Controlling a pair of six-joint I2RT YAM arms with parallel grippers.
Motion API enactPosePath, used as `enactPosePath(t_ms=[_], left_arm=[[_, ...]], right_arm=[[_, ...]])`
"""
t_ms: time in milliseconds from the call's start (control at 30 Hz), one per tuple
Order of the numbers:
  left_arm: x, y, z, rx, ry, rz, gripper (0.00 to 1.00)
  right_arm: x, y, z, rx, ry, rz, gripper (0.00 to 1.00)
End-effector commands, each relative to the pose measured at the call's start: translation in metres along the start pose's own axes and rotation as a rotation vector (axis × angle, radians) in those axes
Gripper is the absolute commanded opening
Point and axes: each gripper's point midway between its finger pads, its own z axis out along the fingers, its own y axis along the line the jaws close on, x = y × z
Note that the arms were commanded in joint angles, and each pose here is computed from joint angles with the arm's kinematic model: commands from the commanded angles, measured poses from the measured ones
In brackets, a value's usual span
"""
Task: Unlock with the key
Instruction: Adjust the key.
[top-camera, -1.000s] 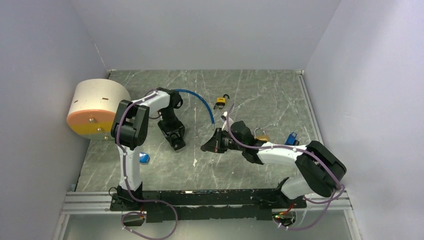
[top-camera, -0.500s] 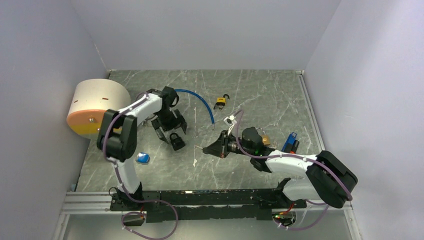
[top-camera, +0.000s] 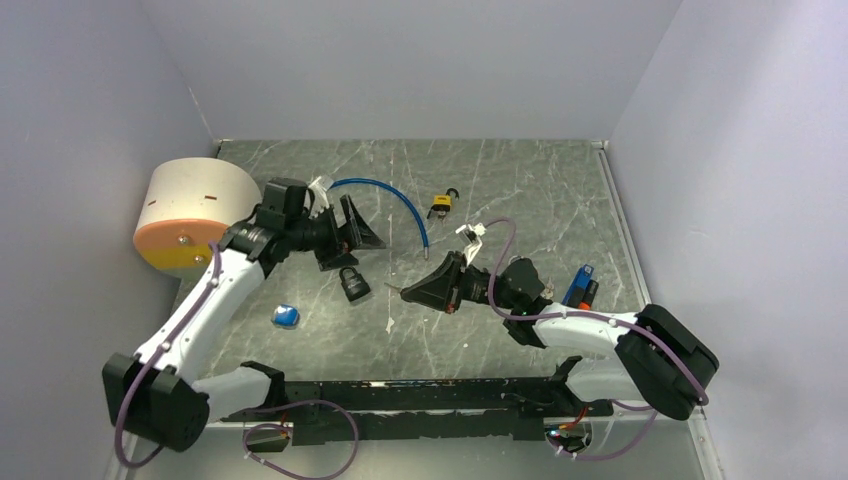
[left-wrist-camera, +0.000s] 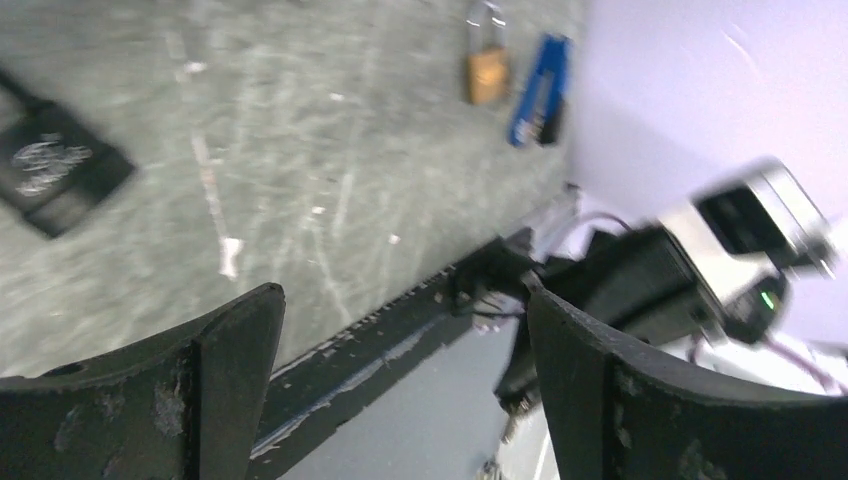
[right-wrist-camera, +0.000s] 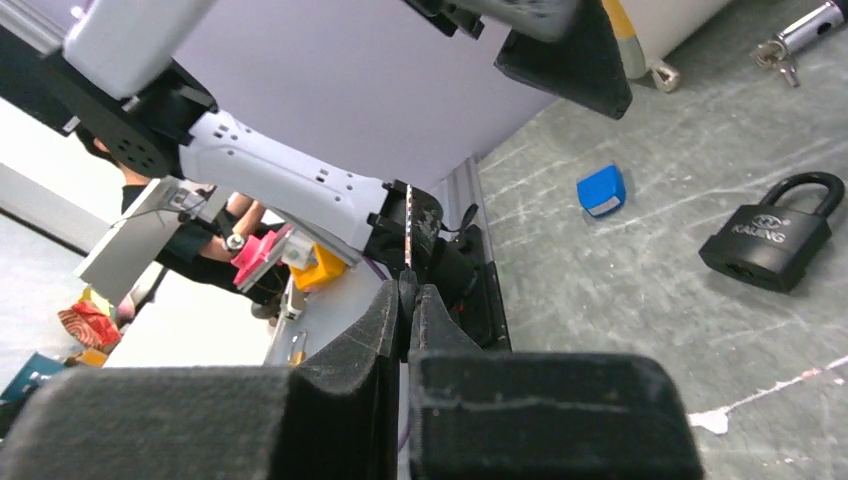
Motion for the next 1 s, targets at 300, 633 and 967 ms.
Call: enactPosePath(t_ms=[300, 633, 967], left_arm=[[0.044, -0.108, -0.073, 0.692, 0.098, 0.207, 0.67], [0.058, -0.114, -0.089, 0.753, 0.161, 0.243, 0.40], [0.051, -0.115, -0.084, 0.727, 0.141, 0.238, 0.03]], right_arm=[[-0.063, 0.064, 0.010, -0.225, -0.183, 0.073, 0.00], [-0.076, 0.052, 0.020, -0.190, -0.220, 0.168, 0.00], [-0.076, 0.048, 0.027, -0.171, -0.182, 0.190, 0.00]])
